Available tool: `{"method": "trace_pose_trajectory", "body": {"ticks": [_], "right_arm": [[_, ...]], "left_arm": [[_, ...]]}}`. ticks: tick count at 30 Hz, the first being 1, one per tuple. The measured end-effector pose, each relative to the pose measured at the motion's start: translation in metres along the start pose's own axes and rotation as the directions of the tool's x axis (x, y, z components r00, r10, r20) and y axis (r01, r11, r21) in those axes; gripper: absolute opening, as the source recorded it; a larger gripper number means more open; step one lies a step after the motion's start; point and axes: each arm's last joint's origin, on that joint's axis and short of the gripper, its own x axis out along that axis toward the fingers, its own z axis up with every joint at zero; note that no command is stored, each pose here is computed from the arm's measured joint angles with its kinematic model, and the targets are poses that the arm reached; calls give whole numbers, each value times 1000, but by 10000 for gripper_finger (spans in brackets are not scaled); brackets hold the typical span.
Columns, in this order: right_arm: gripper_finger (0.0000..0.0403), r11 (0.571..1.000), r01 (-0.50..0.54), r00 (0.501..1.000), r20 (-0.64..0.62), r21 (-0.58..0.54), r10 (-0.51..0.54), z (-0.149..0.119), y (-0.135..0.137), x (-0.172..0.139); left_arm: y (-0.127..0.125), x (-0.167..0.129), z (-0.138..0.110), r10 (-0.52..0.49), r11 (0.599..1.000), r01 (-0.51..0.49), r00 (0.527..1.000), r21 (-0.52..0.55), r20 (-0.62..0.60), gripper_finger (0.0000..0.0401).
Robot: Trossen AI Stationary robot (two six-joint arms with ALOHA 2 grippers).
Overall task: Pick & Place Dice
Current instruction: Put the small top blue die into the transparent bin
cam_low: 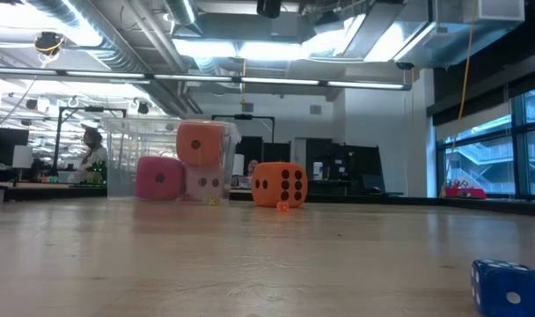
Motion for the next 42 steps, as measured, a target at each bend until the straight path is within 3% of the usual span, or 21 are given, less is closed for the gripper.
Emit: {"method": "trace_pose_trajectory", "body": {"ticks": [14,27,33,42], "right_arm": [[45,1000,-15,1000,-3,-7,15,-2,3,3],[45,997,-78,997,20,-21,79,0,10,5],[45,993,-108,994,28,-37,109,0,15,7],[48,991,-130,991,22,-44,131,-2,18,9]], "left_arm": [[0,-1,0,-3,1000,3,1000,10,-2,113],[0,0,1,-10,999,9,1000,33,5,71],[-2,3,0,-38,999,38,999,37,8,15],[-3,3,0,-46,998,46,999,43,15,7]]}}
